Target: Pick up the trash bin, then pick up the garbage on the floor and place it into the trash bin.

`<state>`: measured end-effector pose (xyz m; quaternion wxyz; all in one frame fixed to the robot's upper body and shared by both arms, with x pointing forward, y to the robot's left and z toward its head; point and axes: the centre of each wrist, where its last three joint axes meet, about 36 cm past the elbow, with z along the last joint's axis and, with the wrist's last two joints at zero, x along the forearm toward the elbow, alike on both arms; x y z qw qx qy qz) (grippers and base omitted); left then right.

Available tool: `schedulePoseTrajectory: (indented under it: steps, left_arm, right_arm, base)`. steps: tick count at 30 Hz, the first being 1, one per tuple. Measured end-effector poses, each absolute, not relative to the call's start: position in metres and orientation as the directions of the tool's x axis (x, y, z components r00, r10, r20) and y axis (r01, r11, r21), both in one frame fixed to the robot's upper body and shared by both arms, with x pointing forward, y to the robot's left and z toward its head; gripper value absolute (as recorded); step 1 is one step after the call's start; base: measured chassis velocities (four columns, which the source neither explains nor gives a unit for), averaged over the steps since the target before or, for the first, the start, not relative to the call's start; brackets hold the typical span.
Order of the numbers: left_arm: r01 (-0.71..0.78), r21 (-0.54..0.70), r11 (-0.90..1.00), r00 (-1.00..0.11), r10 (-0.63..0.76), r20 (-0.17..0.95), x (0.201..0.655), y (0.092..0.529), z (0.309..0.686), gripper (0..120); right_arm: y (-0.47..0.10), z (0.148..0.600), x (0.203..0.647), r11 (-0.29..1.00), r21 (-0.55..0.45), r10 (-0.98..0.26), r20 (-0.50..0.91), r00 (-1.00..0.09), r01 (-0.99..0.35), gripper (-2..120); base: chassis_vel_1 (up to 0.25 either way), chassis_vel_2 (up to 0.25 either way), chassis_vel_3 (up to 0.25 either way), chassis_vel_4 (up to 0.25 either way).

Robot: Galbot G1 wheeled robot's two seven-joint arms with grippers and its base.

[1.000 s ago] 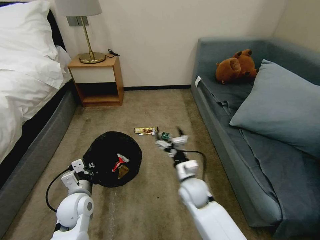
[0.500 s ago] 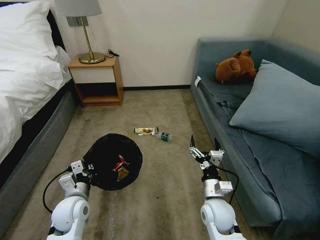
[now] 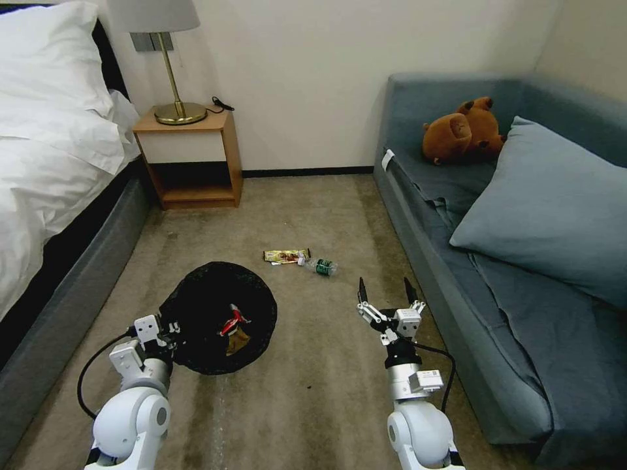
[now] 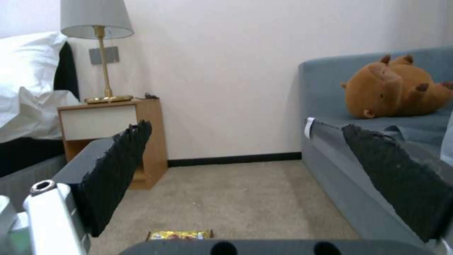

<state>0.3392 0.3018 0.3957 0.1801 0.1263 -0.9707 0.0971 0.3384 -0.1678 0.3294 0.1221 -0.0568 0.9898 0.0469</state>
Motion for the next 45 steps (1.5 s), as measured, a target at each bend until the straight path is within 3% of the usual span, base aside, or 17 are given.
schedulePoseTrajectory:
  steps: [45]
  left_arm:
    - [-0.3, -0.154, 0.942, -0.901, -0.227, 0.369, 0.335, 0.299, 0.394, 1]
  right_arm:
    - [-0.163, 0.319, 0.339, 0.981, 0.072, -0.157, -0.235, -0.959, -0.178, 100]
  base:
    - [-0.024, 0.03, 0.028, -0.027]
